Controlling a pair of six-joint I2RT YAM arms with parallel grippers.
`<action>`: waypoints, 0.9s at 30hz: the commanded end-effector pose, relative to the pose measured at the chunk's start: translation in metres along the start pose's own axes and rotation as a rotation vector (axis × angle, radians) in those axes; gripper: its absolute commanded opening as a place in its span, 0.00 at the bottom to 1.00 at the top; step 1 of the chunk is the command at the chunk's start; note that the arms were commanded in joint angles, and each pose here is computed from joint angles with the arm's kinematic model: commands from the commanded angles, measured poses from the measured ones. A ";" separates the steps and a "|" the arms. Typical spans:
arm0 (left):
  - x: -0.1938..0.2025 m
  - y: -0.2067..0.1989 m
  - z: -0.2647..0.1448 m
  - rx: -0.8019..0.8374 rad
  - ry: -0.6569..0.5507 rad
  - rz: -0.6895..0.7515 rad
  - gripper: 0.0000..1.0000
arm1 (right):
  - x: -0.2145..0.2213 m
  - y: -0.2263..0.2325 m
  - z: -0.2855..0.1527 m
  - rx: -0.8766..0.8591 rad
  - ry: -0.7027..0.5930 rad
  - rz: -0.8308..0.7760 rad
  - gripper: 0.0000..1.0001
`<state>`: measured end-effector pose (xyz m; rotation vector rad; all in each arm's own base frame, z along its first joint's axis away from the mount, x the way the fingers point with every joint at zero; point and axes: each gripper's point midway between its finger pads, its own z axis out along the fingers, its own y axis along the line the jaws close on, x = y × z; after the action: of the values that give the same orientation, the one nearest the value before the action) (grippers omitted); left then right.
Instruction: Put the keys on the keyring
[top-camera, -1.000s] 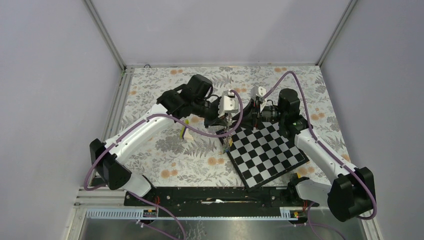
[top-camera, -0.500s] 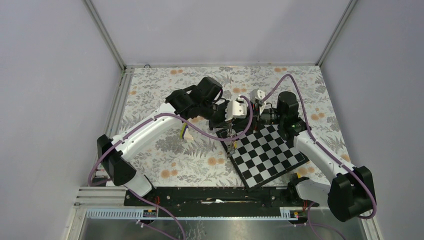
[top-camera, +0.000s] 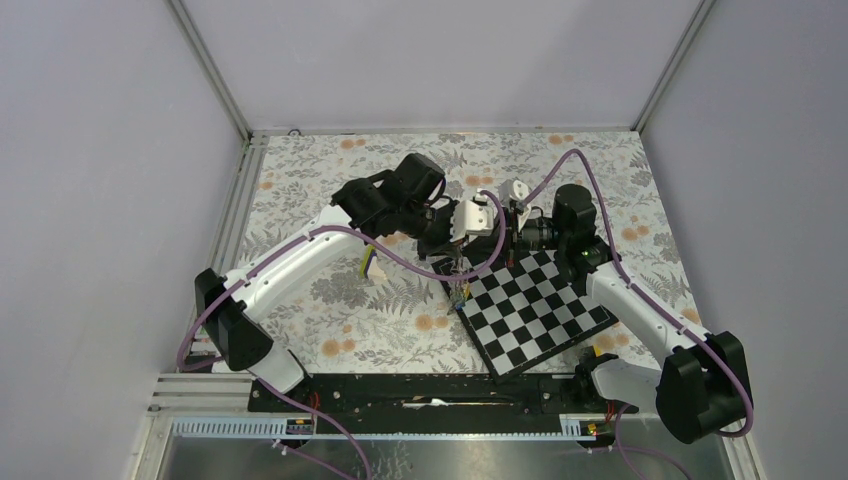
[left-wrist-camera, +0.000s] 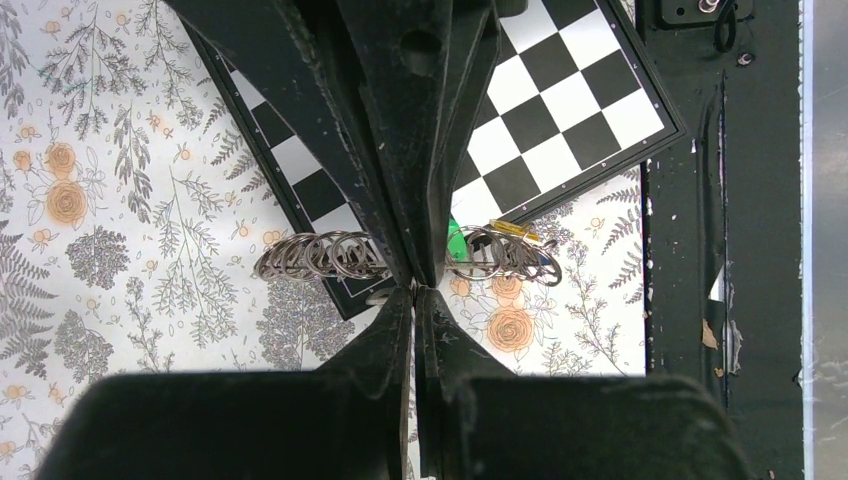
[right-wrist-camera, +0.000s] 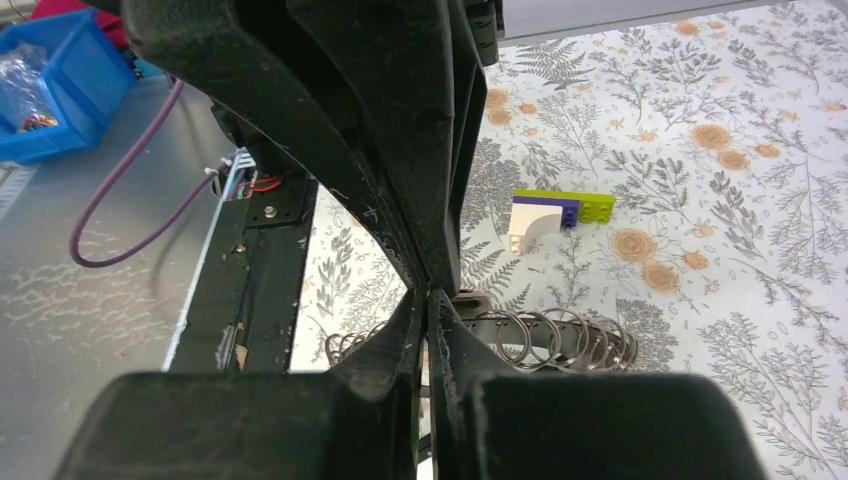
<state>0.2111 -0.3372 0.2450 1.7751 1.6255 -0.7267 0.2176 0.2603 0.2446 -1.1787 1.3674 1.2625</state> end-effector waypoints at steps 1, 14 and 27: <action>-0.026 0.008 -0.009 -0.040 -0.069 0.041 0.00 | -0.008 0.004 0.002 -0.029 -0.019 -0.029 0.00; -0.028 0.022 -0.037 -0.067 -0.265 -0.018 0.42 | -0.066 0.002 -0.006 -0.006 -0.178 0.051 0.00; -0.043 0.020 -0.042 -0.038 -0.386 -0.050 0.46 | -0.064 -0.001 -0.010 0.011 -0.203 0.061 0.00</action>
<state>0.2315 -0.3314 0.2756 1.4949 1.5354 -0.9441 0.2277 0.2573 0.2938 -0.9608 1.3493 1.4133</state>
